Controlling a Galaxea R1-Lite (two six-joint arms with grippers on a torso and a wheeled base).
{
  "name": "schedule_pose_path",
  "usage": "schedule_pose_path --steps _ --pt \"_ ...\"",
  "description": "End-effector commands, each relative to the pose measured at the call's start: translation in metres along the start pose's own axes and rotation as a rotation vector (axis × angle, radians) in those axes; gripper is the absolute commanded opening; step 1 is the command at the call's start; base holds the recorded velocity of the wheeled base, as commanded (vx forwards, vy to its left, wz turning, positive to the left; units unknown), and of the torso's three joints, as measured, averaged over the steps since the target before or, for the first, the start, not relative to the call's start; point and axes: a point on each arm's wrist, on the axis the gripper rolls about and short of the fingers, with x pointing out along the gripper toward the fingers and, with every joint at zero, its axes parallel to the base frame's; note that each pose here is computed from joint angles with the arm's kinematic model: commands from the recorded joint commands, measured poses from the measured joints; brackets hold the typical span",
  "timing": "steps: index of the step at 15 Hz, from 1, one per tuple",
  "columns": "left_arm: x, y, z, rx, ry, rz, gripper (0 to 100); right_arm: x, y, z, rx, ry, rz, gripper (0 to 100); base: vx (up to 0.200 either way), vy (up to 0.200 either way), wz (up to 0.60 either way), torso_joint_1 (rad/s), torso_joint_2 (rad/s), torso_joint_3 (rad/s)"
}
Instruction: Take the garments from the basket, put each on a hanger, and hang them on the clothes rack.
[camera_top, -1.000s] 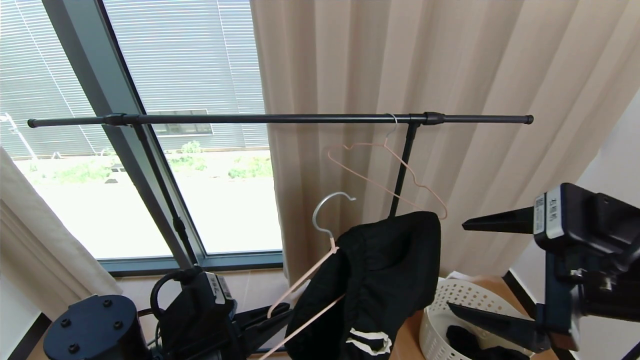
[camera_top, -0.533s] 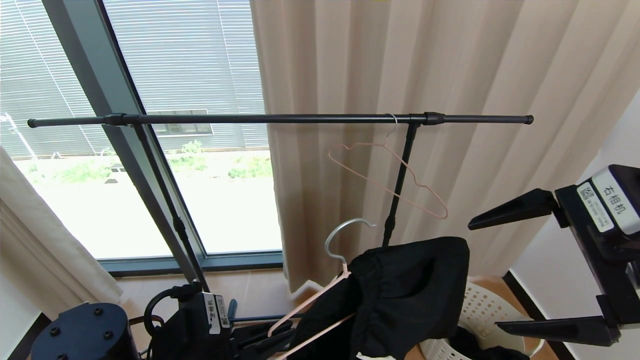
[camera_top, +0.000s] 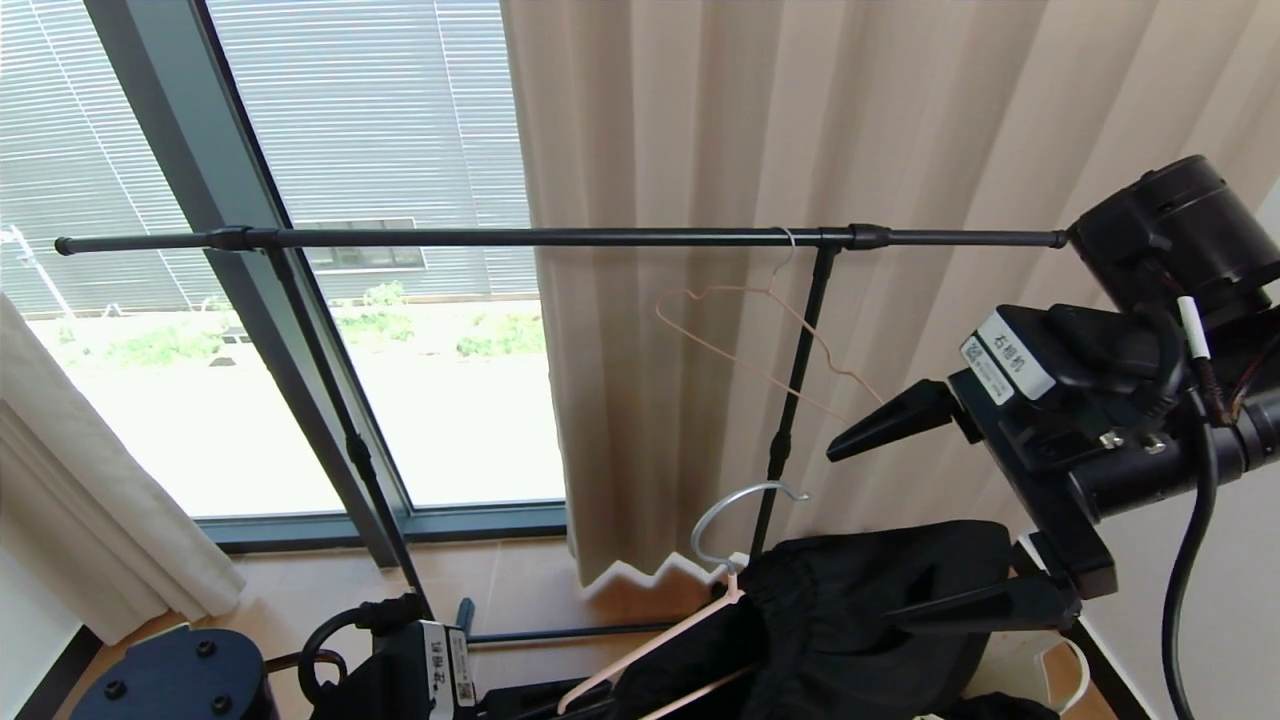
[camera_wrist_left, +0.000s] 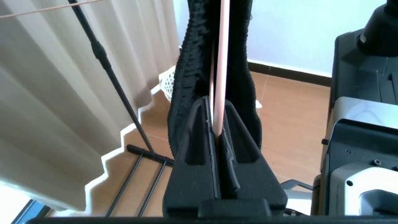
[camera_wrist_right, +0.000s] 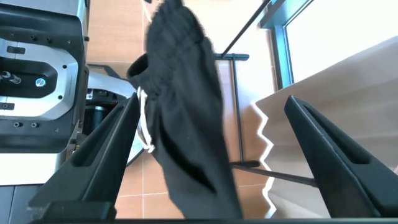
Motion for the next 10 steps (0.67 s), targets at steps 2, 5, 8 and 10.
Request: schedule_pose_path --steps 2,5,8,10 --pt "-0.001 -0.001 0.002 0.004 -0.010 -0.005 0 0.016 -0.010 -0.008 0.035 0.025 0.034 100 0.000 0.000 0.00 0.000 0.00 0.000" --pt "-0.001 -0.001 0.002 0.004 -0.009 -0.003 0 0.020 -0.009 -0.013 0.051 0.039 0.055 100 0.000 0.000 0.00 0.000 0.00 0.000" --pt "-0.001 -0.001 0.002 0.003 -0.009 0.001 0 0.026 -0.003 -0.022 0.074 0.062 0.083 100 0.000 0.000 0.00 0.000 0.00 0.000" --pt "-0.001 -0.001 0.002 0.005 -0.009 0.001 0 0.028 -0.002 -0.023 0.074 0.064 0.088 100 0.000 0.000 0.00 0.000 0.00 0.000"
